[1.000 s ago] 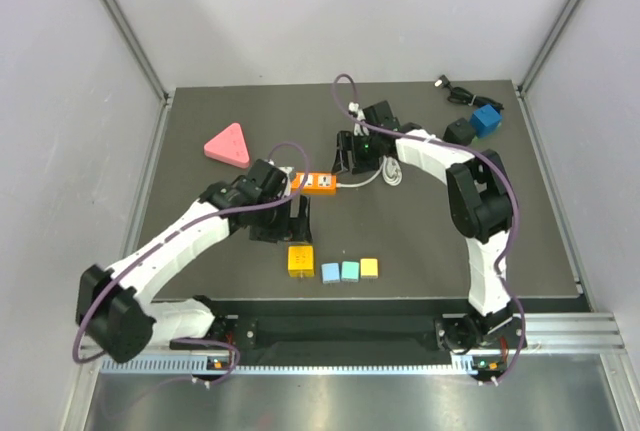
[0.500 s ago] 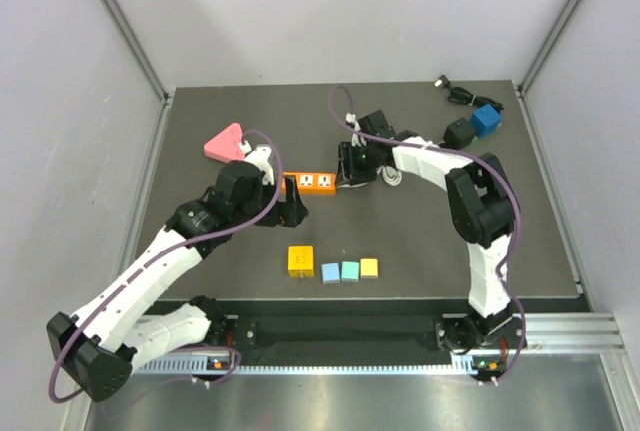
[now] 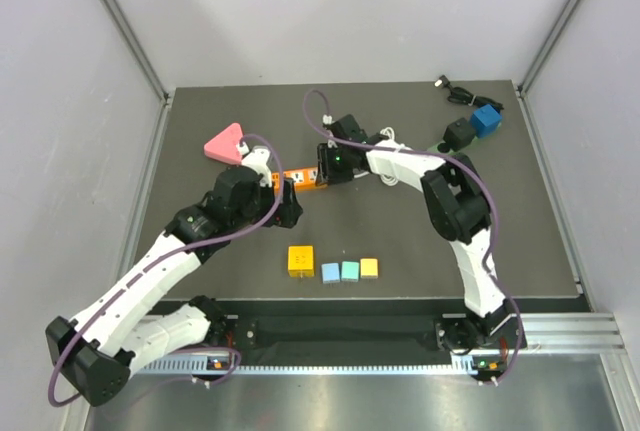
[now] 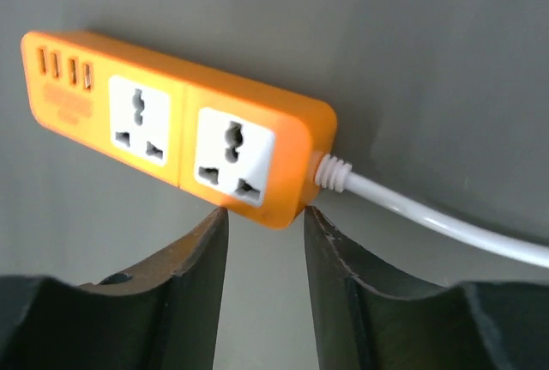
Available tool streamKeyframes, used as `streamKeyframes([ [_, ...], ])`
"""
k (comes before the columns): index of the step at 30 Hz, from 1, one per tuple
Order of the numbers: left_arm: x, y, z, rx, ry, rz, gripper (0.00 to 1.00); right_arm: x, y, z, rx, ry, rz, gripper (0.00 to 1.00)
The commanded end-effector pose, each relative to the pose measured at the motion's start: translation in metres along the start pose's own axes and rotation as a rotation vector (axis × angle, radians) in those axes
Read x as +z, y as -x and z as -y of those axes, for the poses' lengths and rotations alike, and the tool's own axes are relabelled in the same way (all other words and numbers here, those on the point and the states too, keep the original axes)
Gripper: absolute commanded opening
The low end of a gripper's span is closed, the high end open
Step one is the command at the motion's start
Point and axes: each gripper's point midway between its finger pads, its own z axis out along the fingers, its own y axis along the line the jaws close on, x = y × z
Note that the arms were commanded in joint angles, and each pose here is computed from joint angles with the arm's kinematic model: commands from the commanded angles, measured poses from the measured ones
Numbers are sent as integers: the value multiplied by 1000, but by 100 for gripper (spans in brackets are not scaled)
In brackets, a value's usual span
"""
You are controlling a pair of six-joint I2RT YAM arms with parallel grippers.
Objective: Pull the plug off the socket
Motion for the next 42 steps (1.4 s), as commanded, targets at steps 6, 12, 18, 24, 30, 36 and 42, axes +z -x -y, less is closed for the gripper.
streamKeyframes([
  [6, -7, 13, -22, 21, 104, 102, 93, 43, 68, -22, 126, -17, 194, 39],
  [12, -11, 16, -26, 21, 115, 133, 94, 65, 137, -61, 143, 112, 383, 42],
  [18, -10, 13, -31, 23, 142, 124, 94, 45, 196, -135, 74, 462, 558, 51],
  [24, -14, 14, -28, 6, 124, 129, 94, -28, 216, -132, 23, 384, 590, 55],
  [30, -5, 8, -9, -40, 20, 120, 93, -110, 190, -61, 30, 74, 553, 66],
  [36, 6, -7, 13, -75, -96, 32, 91, -177, 140, 62, 157, -278, 489, 75],
  [42, 12, -3, 27, -88, -155, 26, 90, -220, 81, 183, 326, -600, 398, 82],
])
